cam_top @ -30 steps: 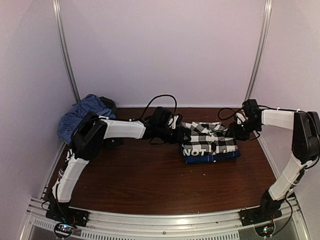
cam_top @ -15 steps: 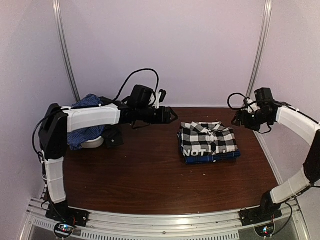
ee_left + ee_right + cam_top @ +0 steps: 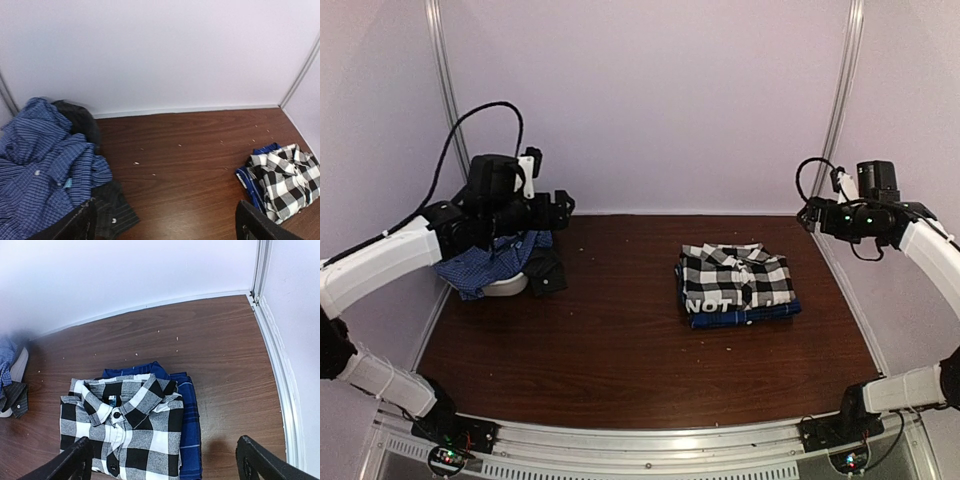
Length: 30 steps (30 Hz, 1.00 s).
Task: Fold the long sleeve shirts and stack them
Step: Reset both arms
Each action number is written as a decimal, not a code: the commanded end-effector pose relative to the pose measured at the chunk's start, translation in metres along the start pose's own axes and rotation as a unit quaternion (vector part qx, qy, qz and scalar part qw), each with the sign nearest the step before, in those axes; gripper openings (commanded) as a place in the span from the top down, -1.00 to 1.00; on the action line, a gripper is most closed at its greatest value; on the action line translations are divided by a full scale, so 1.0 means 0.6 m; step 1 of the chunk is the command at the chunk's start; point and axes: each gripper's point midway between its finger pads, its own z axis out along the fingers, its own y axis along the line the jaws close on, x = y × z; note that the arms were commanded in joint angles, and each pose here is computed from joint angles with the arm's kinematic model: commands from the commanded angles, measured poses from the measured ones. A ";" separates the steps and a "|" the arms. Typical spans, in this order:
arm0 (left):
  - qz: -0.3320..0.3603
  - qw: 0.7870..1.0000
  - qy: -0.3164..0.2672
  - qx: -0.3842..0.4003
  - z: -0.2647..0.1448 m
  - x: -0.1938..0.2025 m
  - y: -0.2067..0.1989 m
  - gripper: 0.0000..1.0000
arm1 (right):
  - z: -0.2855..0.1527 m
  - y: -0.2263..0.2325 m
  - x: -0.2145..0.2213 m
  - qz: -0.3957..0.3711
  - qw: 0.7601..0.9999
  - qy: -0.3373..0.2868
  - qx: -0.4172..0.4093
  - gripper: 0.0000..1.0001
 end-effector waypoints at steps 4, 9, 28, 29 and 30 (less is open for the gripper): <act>0.014 0.991 -0.085 -0.103 -0.135 -0.051 0.125 -0.95 | -0.043 0.012 -0.066 -0.015 0.997 -0.076 -0.004 -1.00; 0.031 0.986 -0.117 -0.114 -0.182 -0.055 0.143 -0.95 | -0.067 0.028 -0.070 -0.020 0.993 -0.108 -0.031 -0.99; 0.046 0.982 -0.147 -0.107 -0.199 -0.022 0.153 -0.96 | -0.121 0.021 -0.036 -0.049 0.982 -0.180 -0.034 -1.00; 0.046 0.982 -0.147 -0.105 -0.199 -0.023 0.152 -0.95 | -0.122 0.021 -0.036 -0.050 0.982 -0.180 -0.033 -1.00; 0.046 0.983 -0.148 -0.103 -0.198 -0.023 0.151 -0.95 | -0.123 0.021 -0.037 -0.050 0.982 -0.181 -0.032 -1.00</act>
